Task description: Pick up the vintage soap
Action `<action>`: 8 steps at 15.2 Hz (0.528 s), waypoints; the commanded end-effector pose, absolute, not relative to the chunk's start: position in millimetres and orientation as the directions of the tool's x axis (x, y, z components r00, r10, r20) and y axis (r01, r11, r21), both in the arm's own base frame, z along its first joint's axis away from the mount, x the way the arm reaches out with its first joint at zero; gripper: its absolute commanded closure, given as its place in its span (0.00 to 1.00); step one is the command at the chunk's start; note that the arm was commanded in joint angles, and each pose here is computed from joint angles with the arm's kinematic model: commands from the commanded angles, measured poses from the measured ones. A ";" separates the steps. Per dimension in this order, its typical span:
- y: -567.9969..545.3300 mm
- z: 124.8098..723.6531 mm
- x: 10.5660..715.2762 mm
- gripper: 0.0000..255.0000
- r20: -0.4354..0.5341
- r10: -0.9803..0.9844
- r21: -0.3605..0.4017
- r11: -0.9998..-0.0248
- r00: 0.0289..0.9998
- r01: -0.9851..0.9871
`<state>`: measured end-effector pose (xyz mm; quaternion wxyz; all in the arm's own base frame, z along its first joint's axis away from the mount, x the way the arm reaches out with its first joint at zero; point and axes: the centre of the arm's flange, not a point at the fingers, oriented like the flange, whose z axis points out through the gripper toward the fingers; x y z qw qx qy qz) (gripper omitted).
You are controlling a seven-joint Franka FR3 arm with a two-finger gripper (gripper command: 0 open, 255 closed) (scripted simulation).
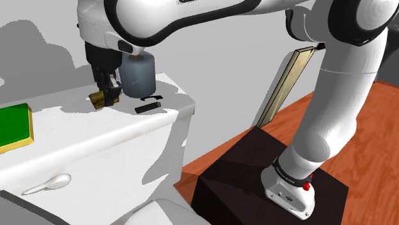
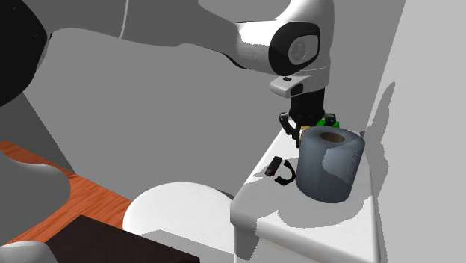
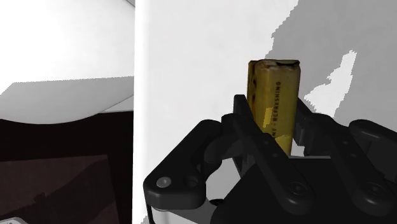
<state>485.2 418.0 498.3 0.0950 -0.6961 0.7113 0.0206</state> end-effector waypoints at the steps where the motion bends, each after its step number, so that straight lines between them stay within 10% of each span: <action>1: 418.5 509.2 484.6 1.00 -0.164 -0.986 -0.103 0.030 -0.013 -0.994; 8: 418.5 546.2 484.6 1.00 -0.164 -0.986 -0.103 0.030 -0.013 -0.994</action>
